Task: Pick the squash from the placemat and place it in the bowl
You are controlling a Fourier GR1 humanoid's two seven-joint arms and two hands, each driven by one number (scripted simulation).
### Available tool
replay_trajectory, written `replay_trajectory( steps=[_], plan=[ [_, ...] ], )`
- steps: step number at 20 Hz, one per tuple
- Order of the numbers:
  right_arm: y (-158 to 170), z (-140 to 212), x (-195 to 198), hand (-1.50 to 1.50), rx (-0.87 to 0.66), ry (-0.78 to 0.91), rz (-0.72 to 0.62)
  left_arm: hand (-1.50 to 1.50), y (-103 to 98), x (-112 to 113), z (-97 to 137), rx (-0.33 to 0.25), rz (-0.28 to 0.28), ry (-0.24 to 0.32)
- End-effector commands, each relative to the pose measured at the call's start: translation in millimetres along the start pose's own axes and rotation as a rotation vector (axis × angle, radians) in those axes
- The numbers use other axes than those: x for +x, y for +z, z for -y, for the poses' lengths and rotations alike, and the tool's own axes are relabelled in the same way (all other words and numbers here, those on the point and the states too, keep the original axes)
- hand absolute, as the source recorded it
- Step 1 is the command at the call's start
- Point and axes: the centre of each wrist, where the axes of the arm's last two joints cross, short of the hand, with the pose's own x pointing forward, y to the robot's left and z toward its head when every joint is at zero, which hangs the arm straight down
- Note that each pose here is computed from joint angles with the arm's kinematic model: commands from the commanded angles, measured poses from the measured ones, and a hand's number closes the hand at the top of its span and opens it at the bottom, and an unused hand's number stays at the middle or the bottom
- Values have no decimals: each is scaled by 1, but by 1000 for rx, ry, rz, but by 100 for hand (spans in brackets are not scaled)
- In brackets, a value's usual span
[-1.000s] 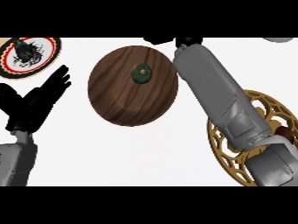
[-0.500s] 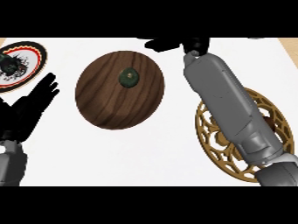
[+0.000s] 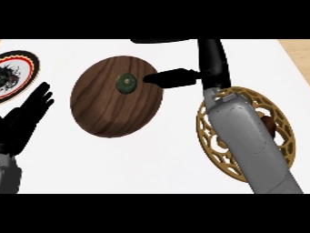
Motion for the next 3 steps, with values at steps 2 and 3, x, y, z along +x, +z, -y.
replay_trajectory(
  steps=[2,3],
  plan=[
    [67,13,10,150,47,-112,44,0,6,-3,0,8,-4,10],
    [81,33,-5,150,69,-49,45,0,9,0,5,5,3,-4]
  ],
)
